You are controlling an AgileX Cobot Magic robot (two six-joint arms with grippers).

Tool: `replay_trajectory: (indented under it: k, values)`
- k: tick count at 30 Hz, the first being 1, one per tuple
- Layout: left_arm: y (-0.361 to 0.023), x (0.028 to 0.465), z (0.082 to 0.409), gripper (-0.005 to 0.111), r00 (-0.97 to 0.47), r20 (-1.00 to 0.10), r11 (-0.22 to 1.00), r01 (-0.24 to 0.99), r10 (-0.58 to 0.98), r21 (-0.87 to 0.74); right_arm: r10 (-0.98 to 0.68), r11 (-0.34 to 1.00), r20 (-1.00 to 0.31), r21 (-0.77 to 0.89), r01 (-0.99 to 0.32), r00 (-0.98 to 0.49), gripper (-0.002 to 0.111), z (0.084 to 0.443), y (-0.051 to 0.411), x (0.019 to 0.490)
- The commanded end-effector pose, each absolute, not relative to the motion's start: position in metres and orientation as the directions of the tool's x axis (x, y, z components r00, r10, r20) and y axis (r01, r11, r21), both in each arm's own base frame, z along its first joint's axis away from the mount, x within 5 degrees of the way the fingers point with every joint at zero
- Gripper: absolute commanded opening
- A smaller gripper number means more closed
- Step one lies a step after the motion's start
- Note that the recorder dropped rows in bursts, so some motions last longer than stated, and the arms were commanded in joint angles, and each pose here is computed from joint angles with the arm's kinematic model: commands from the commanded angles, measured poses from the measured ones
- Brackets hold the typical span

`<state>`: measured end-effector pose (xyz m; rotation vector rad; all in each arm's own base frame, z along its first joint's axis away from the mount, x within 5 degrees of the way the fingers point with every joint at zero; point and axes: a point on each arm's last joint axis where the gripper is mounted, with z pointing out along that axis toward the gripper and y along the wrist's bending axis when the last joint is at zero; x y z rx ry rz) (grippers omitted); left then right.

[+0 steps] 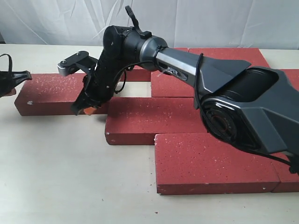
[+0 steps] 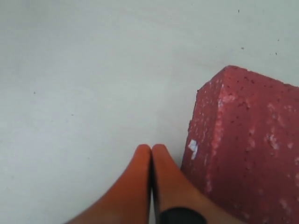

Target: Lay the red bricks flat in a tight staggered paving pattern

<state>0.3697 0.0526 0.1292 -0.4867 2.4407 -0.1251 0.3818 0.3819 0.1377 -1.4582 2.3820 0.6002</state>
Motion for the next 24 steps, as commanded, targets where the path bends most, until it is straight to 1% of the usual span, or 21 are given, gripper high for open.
replay_trajectory:
  k: [1, 5, 8, 11, 14, 17, 21, 24]
  values:
    - [0.05, 0.377, 0.135, 0.0, -0.719, -0.592, 0.931, -0.298, -0.365, -0.213, -0.748, 0.421, -0.491, 0.169, -0.891, -0.447, -0.001, 0.145, 0.382, 0.389]
    - [0.05, 0.379, 0.137, 0.0, -0.713, -0.6, 0.932, -0.295, -0.363, -0.212, -0.734, 0.429, -0.514, 0.156, -0.89, -0.444, -0.001, 0.146, 0.383, 0.391]
    - [0.051, 0.38, 0.138, 0.0, -0.716, -0.618, 0.946, -0.271, -0.323, -0.181, -0.725, 0.435, -0.529, 0.148, -0.888, -0.442, -0.001, 0.147, 0.383, 0.392]
    - [0.051, 0.38, 0.138, 0.0, -0.717, -0.619, 0.947, -0.268, -0.32, -0.178, -0.717, 0.44, -0.54, 0.141, -0.887, -0.442, -0.001, 0.147, 0.383, 0.394]
    - [0.051, 0.38, 0.138, 0.0, -0.719, -0.62, 0.949, -0.264, -0.314, -0.175, -0.713, 0.449, -0.532, 0.152, -0.88, -0.456, -0.001, 0.147, 0.383, 0.394]
    - [0.054, 0.379, 0.137, 0.0, -0.735, -0.632, 0.968, -0.218, -0.245, -0.122, -0.73, 0.44, -0.498, 0.18, -0.88, -0.467, -0.001, 0.151, 0.381, 0.389]
    - [0.076, 0.376, 0.138, 0.0, -0.694, -0.619, 0.926, -0.33, -0.369, -0.182, -0.749, 0.412, -0.486, 0.191, -0.891, -0.45, -0.001, 0.185, 0.373, 0.384]
    - [0.086, 0.375, 0.139, 0.0, -0.717, -0.603, 0.935, -0.311, -0.35, -0.173, -0.72, 0.431, -0.534, 0.157, -0.889, -0.443, -0.001, 0.214, 0.36, 0.392]
